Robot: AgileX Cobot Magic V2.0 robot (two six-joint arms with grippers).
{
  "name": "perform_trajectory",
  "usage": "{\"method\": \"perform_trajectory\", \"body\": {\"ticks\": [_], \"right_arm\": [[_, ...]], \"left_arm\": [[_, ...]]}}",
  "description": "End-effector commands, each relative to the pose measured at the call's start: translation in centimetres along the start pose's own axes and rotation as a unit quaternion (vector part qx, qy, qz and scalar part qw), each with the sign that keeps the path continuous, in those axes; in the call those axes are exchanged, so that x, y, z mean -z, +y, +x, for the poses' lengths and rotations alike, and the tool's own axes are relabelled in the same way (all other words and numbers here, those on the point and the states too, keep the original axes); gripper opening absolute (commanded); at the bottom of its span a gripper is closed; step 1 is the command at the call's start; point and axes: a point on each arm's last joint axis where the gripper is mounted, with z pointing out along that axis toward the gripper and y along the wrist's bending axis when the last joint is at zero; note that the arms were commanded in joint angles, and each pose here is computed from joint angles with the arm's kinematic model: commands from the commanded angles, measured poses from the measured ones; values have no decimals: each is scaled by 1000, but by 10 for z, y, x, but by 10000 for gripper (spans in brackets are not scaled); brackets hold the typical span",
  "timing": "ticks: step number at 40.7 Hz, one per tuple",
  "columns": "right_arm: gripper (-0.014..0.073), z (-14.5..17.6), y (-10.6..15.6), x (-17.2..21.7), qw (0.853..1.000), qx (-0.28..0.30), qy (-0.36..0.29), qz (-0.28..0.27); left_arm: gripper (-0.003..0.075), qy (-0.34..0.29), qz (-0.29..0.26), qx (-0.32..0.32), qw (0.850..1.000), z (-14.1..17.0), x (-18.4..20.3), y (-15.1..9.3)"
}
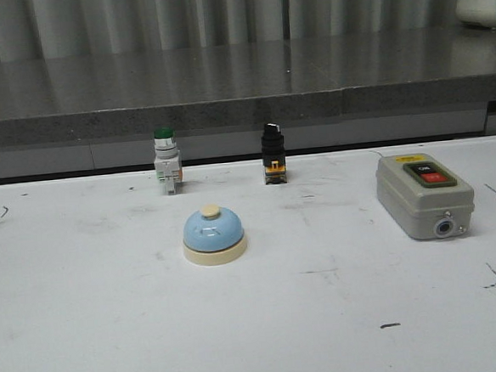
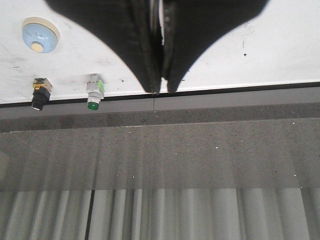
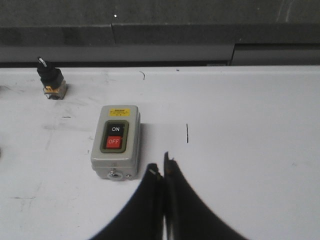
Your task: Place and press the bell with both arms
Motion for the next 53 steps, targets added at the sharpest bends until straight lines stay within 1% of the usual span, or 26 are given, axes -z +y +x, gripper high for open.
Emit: {"method": "perform_trajectory", "body": {"ticks": [1, 5, 10, 49, 51, 53], "right_arm": [[-67, -4, 0, 21, 997, 5, -81, -3], [-67, 3, -1, 35, 994, 6, -113, -6], [-67, 6, -1, 44, 991, 7, -135, -8], [-67, 6, -1, 45, 991, 7, -136, -8], [-67, 6, -1, 45, 991, 7, -136, -8], [-67, 6, -1, 45, 991, 7, -136, -8]], "left_arm": [[-20, -40, 0, 7, 999, -14, -1, 0], [-20, -40, 0, 7, 999, -14, -1, 0], [-20, -40, 0, 7, 999, -14, -1, 0], [-20, -40, 0, 7, 999, -14, -1, 0], [-20, -46, -1, 7, 999, -13, -2, 0], [-20, -70, -2, 7, 998, -9, -3, 0]]}}
